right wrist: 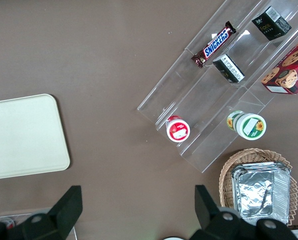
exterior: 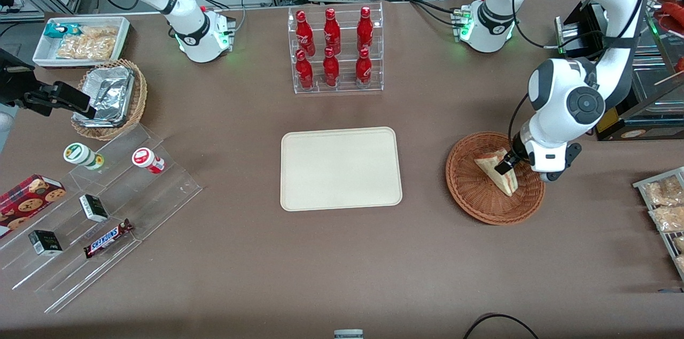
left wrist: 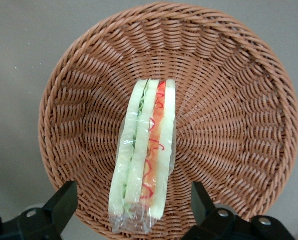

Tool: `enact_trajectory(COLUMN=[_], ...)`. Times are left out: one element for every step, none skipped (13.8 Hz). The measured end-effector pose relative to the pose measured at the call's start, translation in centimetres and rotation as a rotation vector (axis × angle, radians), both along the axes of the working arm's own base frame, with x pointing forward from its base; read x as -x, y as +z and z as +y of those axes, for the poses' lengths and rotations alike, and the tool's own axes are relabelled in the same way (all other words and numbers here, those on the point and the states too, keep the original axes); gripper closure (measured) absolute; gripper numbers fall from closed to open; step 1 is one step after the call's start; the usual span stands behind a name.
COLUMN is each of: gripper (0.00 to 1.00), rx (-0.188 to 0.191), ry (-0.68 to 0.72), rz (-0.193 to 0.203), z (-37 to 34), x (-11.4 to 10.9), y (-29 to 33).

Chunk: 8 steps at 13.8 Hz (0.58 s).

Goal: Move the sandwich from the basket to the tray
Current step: 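Close the left gripper on the wrapped sandwich's edge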

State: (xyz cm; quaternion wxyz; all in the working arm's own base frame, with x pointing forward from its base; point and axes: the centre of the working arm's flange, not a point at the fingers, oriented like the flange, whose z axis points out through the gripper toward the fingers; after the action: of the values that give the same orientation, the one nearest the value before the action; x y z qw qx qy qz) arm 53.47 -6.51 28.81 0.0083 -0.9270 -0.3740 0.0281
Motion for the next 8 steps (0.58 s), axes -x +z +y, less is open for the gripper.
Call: enact_trajectory(gripper=[0.0,0.0,0.0,0.0,0.0,0.0,0.0,0.05], rx=[0.001,0.002,0.004,0.01,0.015,0.02,0.022,0.022], ry=[0.002,0.004,0.011,0.022,0.03,0.037,0.041,0.046], rz=[0.003,0.01,0.02,0.027,0.03,0.032,0.038,0.043], z=[0.0,0.0,0.0,0.0,-0.1,-0.1,-0.1,-0.2], x=[0.0,0.0,0.0,0.0,0.0,0.0,0.1,0.1], y=[-0.6,-1.2,-1.7,-2.2,-2.6,-3.1,-3.5,-3.9])
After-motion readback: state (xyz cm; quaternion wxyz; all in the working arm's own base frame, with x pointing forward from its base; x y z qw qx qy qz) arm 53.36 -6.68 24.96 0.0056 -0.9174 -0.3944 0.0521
